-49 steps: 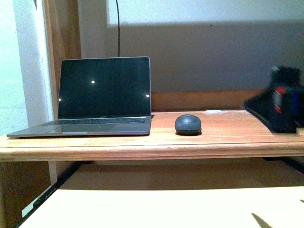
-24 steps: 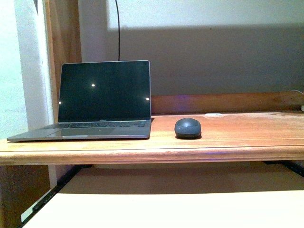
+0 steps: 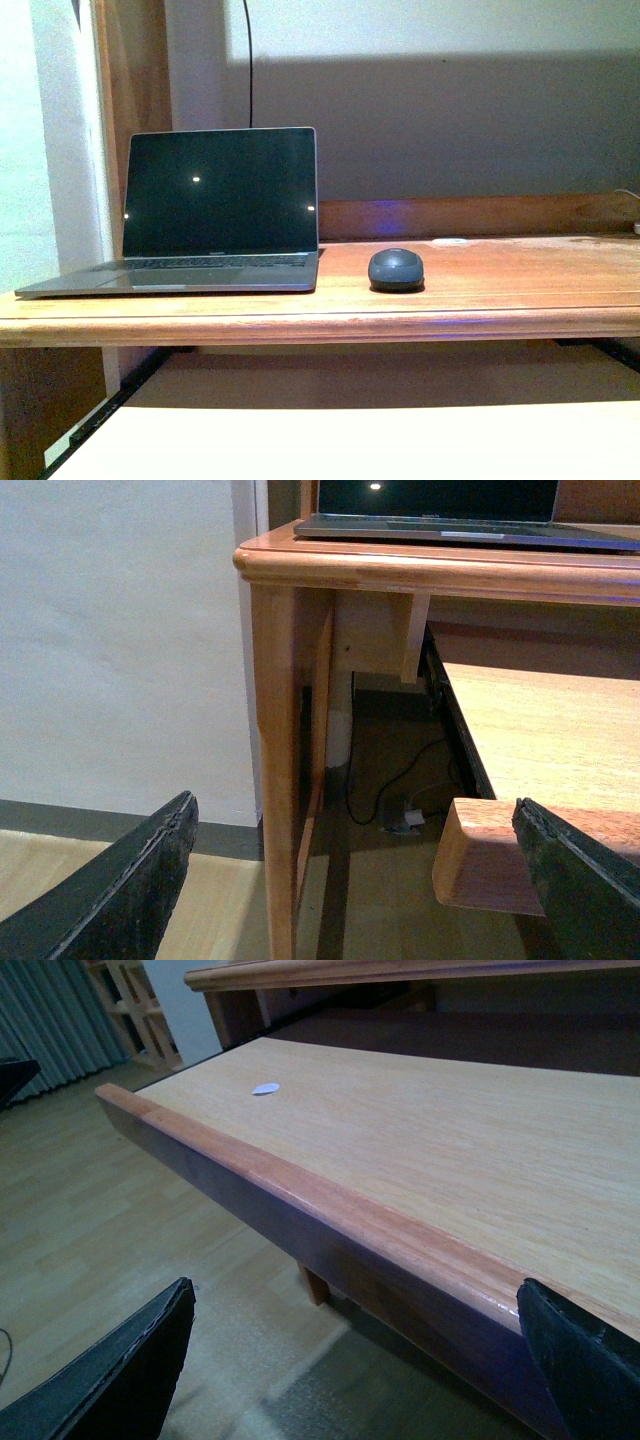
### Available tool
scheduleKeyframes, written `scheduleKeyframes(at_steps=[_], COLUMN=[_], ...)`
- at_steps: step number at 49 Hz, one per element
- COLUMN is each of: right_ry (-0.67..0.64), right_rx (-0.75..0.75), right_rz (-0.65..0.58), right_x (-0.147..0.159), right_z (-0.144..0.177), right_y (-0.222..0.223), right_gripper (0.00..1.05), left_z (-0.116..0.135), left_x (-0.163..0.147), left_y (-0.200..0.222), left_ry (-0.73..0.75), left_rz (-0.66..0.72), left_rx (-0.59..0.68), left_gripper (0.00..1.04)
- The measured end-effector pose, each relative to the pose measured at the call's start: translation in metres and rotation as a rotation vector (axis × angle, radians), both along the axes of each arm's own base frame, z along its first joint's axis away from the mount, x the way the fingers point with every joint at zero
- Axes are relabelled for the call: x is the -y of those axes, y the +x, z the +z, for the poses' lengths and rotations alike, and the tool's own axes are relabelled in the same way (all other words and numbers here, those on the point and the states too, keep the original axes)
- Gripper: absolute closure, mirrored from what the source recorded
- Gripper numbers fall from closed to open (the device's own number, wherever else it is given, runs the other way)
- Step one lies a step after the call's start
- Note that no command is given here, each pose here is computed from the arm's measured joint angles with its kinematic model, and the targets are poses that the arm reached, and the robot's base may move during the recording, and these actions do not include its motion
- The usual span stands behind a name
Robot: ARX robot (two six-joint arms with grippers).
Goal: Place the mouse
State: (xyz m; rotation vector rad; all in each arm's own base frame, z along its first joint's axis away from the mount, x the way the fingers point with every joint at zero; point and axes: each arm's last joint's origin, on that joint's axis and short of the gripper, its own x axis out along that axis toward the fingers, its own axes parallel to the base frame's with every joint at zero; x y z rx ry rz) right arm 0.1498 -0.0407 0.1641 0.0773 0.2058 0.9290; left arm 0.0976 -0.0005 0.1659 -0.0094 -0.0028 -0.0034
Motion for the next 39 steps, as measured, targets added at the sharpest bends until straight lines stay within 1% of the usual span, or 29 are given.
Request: scheduleKeyframes(at_steps=[3,11,16,22,32,39], right_ry=[-0.02,-0.048,-0.048,-0.05,-0.13,-0.163], right_rx=[0.023,0.03,-0.035,-0.079,0.059,0.099], right_rz=[0.002,0.014,0.01,0.011,0.018,-0.004], right_x=[0.001,0.0,-0.002,-0.001,-0.005,-0.014], right_z=[-0.001,-0.004,-0.01,-0.016,-0.013,-0.012], right_y=[-0.001,-0.002,-0.005,-0.005,0.003,0.015], right_gripper=[0.07,0.07,0.07,0.07,0.07,0.07], left_z=[0.0,0.0,0.0,0.0,0.0,0.0], left_x=[0.0,0.0,0.0,0.0,0.0,0.0], left_y=[0.0,0.0,0.0,0.0,0.0,0.0], left_ry=[0.0,0.0,0.0,0.0,0.0,0.0], left_rz=[0.0,0.0,0.0,-0.002,-0.002,-0.002], left_rx=[0.0,0.0,0.0,0.0,0.0,0.0], left_gripper=[0.08,0.08,0.08,0.08,0.08,0.08])
